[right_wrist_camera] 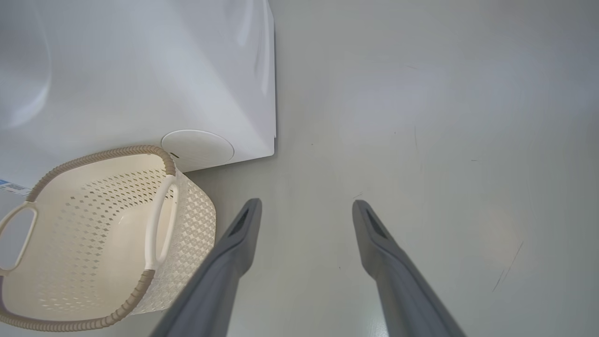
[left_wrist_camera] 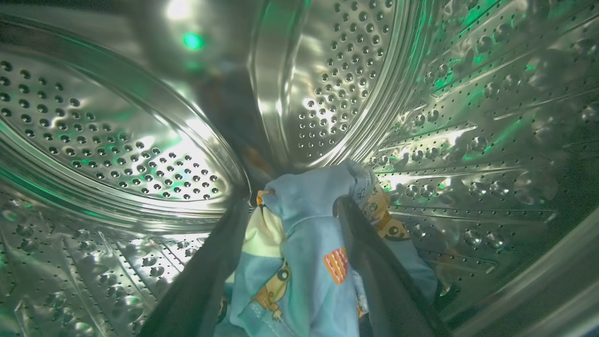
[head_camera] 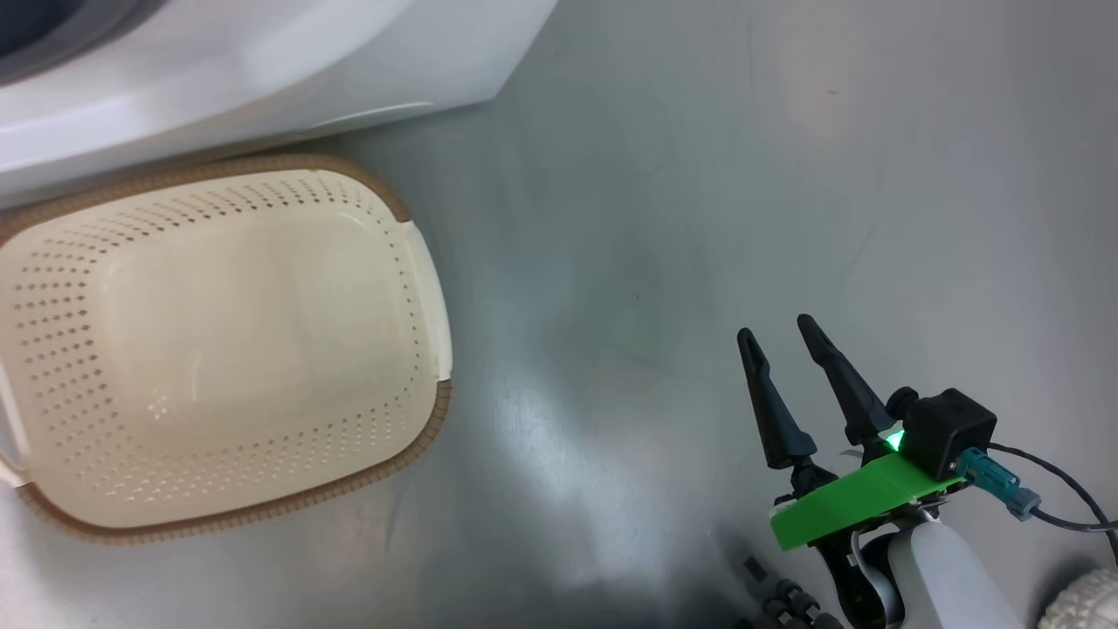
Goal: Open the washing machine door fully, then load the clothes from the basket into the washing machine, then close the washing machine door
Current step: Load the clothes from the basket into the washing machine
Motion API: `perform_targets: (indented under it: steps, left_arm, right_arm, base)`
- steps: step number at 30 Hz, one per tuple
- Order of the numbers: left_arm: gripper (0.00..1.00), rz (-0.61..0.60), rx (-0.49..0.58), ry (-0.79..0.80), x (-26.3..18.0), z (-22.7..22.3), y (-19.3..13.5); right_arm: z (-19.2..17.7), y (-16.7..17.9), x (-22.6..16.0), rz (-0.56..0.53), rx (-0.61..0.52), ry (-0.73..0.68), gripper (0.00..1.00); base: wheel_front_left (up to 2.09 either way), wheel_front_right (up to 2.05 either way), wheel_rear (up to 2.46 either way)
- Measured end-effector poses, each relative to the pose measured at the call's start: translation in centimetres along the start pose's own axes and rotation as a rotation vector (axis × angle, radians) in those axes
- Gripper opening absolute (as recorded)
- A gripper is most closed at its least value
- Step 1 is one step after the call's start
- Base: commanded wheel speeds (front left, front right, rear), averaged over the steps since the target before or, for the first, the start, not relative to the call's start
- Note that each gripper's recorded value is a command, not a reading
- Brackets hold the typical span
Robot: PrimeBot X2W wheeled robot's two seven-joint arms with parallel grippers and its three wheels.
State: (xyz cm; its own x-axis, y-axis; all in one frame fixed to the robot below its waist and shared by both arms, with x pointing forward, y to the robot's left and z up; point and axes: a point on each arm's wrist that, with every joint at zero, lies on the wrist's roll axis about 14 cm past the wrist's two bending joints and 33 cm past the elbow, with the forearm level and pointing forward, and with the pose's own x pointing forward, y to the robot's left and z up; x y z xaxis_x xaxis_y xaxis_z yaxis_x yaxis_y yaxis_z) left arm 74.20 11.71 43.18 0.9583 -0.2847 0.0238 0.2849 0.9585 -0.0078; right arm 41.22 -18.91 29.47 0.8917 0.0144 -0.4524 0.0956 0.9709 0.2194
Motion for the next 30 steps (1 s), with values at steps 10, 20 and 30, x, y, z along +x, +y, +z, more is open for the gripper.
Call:
perform_targets:
  steps: [10, 20, 30]
  left_arm:
    - [1.0, -0.011, -0.017, -0.037, -2.7, 1.6, -1.1]
    - [1.0, 0.001, -0.051, -0.097, -6.9, 4.2, -1.6]
    - [1.0, 0.043, -0.094, -0.125, -12.3, 6.0, -2.0]
  right_arm:
    - [1.8, 0.5, 0.4, 0.016, -0.012, -0.048, 1.0]
    - [4.0, 1.2, 0.0, 0.033, -0.03, -0.106, 1.0]
    - [6.0, 2.0, -1.3, 0.053, -0.056, -0.156, 1.0]
  base:
    - [0.0, 0.0, 0.0]
    - [0.0, 0.0, 0.0]
    - [0.0, 0.0, 0.0]
